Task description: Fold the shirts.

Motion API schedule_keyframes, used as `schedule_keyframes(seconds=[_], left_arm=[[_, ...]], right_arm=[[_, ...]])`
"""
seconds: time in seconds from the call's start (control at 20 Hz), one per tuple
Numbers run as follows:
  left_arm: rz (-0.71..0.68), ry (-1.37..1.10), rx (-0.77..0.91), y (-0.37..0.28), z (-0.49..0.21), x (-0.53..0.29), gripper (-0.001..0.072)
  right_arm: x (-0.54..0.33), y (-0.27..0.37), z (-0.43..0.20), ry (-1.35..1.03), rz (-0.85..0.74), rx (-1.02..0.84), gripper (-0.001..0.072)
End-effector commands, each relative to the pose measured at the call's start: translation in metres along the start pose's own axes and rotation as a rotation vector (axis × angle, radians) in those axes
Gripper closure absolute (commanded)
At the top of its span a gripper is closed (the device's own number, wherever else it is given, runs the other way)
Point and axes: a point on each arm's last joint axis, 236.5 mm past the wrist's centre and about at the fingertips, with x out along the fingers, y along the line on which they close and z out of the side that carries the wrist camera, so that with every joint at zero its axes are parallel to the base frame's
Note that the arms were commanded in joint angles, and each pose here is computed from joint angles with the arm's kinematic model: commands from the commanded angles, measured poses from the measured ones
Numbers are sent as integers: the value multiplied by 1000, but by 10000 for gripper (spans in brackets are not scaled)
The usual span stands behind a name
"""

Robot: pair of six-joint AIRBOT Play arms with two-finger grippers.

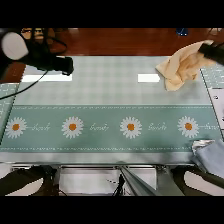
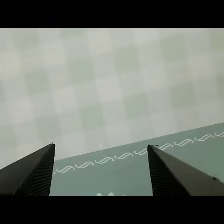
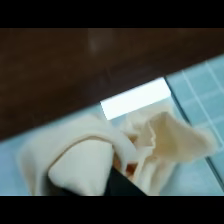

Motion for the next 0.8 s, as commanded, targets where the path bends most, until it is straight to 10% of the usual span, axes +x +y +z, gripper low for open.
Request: schedule_keyframes(seconds=[0.0,0.3,0.75], left_arm=[[-19,-136,-7,1,36,-75,-1],[-176,-460,-30,-18,55,-231,-2],[-182,-119,-8,-23,-27,-187,-1]], right_arm=[[-147,47,110,-308,188,51,691],[-355,80,134,-515,377,6,691],[-309,127,-10,151,577,-110,692]])
